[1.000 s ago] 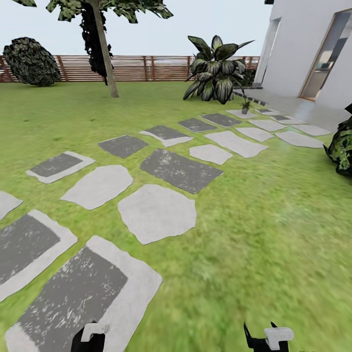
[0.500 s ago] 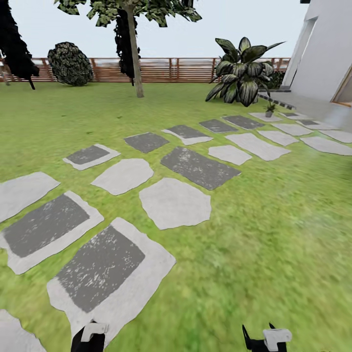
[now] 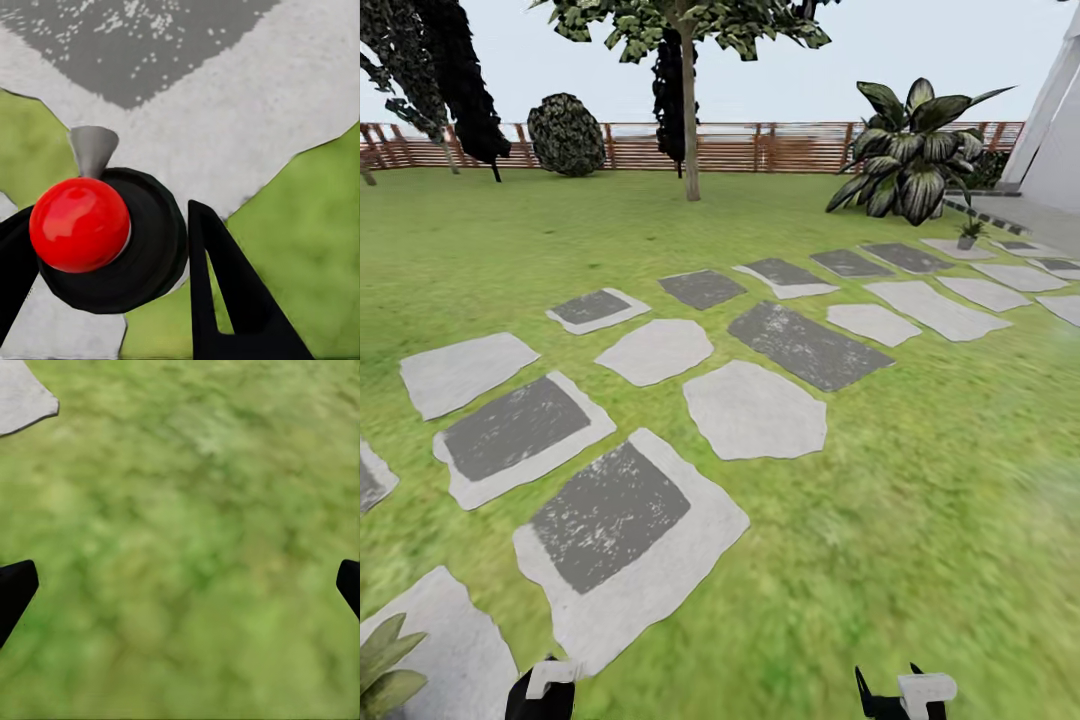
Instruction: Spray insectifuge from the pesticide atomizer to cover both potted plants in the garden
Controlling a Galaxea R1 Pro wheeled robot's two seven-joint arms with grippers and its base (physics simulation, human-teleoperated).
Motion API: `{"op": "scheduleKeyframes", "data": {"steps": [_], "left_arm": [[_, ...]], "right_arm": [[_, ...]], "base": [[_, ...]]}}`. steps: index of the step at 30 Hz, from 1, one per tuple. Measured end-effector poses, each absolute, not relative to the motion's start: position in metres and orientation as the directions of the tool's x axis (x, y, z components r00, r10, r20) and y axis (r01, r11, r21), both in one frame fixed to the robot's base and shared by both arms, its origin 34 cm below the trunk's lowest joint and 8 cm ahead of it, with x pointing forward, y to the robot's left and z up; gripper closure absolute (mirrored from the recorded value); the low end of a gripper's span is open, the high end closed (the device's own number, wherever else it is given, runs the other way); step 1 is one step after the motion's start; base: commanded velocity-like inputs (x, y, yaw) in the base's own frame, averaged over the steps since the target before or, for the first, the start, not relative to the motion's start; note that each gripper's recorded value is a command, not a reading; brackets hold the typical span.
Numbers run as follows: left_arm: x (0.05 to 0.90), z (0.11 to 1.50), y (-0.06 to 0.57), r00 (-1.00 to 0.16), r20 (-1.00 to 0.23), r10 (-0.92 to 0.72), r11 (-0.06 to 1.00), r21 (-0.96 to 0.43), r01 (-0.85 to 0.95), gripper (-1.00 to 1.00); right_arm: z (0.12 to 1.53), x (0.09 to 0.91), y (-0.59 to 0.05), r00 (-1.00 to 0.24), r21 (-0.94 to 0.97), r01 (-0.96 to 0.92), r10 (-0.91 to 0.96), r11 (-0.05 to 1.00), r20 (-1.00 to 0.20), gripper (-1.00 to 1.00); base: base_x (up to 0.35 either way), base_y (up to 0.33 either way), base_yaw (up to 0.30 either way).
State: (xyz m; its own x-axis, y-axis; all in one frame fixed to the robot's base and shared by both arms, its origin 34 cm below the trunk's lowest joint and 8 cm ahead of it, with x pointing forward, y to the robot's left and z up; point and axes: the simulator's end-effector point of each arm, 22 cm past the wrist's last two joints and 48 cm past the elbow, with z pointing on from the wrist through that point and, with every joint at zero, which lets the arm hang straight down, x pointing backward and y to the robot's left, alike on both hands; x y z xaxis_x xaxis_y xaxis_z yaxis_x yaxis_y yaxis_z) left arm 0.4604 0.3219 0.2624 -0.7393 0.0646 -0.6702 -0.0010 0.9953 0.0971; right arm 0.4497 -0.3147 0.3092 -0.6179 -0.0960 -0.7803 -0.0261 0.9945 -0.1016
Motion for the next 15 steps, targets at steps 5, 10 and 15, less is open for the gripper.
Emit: {"op": "scheduleKeyframes", "data": {"steps": [5,10,15], "left_arm": [[0.4612,0.2633,0.3219,-0.738,-0.672,0.065,0.995,0.097,-0.001,1.00],[0.4619,0.2642,0.3219,-0.736,-0.674,0.065,0.995,0.097,-0.001,1.00],[0.4629,0.2652,0.3219,-0.734,-0.676,0.065,0.995,0.097,-0.002,1.00]], "right_arm": [[0.3101,0.4504,-0.3147,-0.616,-0.102,-0.026,-0.096,0.994,-0.782,-1.00],[0.3110,0.4512,-0.3149,-0.614,-0.102,-0.026,-0.096,0.994,-0.784,-1.00],[0.3120,0.4519,-0.3150,-0.612,-0.102,-0.025,-0.096,0.994,-0.785,-1.00]], "base": [[0.000,0.000,0.267],[0.000,0.000,0.267],[0.000,0.000,0.267]]}}
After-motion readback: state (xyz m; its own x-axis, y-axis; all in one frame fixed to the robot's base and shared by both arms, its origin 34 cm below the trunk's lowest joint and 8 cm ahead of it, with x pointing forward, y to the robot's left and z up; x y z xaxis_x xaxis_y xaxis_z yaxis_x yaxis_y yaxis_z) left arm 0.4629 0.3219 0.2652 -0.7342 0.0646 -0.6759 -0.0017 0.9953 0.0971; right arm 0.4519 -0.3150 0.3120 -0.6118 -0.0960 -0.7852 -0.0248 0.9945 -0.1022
